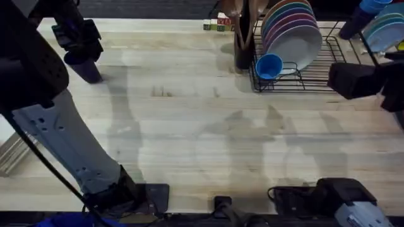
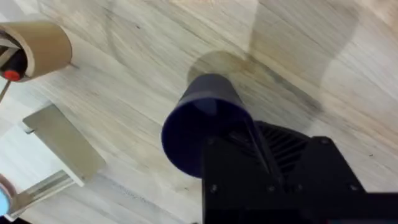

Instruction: Pick up the cup on the table and put them onto the rack.

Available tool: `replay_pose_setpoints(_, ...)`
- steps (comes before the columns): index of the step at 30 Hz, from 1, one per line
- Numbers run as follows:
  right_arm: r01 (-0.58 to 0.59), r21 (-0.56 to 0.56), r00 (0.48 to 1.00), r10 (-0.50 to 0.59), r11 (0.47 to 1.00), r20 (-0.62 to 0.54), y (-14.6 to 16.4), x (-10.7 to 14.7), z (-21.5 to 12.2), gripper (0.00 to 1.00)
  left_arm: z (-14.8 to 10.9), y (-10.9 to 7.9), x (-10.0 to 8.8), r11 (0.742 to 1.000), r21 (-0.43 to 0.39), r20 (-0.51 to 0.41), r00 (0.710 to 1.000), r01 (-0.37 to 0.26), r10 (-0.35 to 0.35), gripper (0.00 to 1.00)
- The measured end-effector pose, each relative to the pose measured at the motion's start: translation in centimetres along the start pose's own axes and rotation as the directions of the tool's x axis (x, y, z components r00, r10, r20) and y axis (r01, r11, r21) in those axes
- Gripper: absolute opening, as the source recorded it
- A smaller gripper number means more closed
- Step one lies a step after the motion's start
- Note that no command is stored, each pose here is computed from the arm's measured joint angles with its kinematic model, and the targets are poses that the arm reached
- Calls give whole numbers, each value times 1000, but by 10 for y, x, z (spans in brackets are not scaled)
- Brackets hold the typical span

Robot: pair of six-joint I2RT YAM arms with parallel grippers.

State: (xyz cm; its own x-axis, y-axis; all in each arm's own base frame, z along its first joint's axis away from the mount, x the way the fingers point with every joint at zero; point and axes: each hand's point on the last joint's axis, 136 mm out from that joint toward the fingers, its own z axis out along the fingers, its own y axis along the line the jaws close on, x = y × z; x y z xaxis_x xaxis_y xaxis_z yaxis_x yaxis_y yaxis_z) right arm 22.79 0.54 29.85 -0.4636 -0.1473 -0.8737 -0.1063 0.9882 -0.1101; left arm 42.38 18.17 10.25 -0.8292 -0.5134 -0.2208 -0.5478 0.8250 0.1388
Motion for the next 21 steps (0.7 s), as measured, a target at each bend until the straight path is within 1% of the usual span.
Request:
replay_pose_setpoints(7, 19, 1, 1000, -19, 1000, 4, 0, -1, 0, 996, -1, 2, 8, 1000, -7, -32, 999, -7, 7, 43)
replay_pose_setpoints(15, 79, 24, 993, -80, 997, 84, -4, -21, -1, 997, -5, 1, 20, 1000, -4, -78, 997, -19, 18, 43)
replay_pose_setpoints(18, 89, 28, 991, -92, 996, 95, -4, -24, -1, 996, -10, -3, 21, 1000, 1, -70, 997, -30, 30, 42)
replay_pose_setpoints(21, 106, 30, 990, -108, 994, 94, -5, -24, -1, 996, -22, -13, 21, 999, 13, -45, 998, -53, 54, 42)
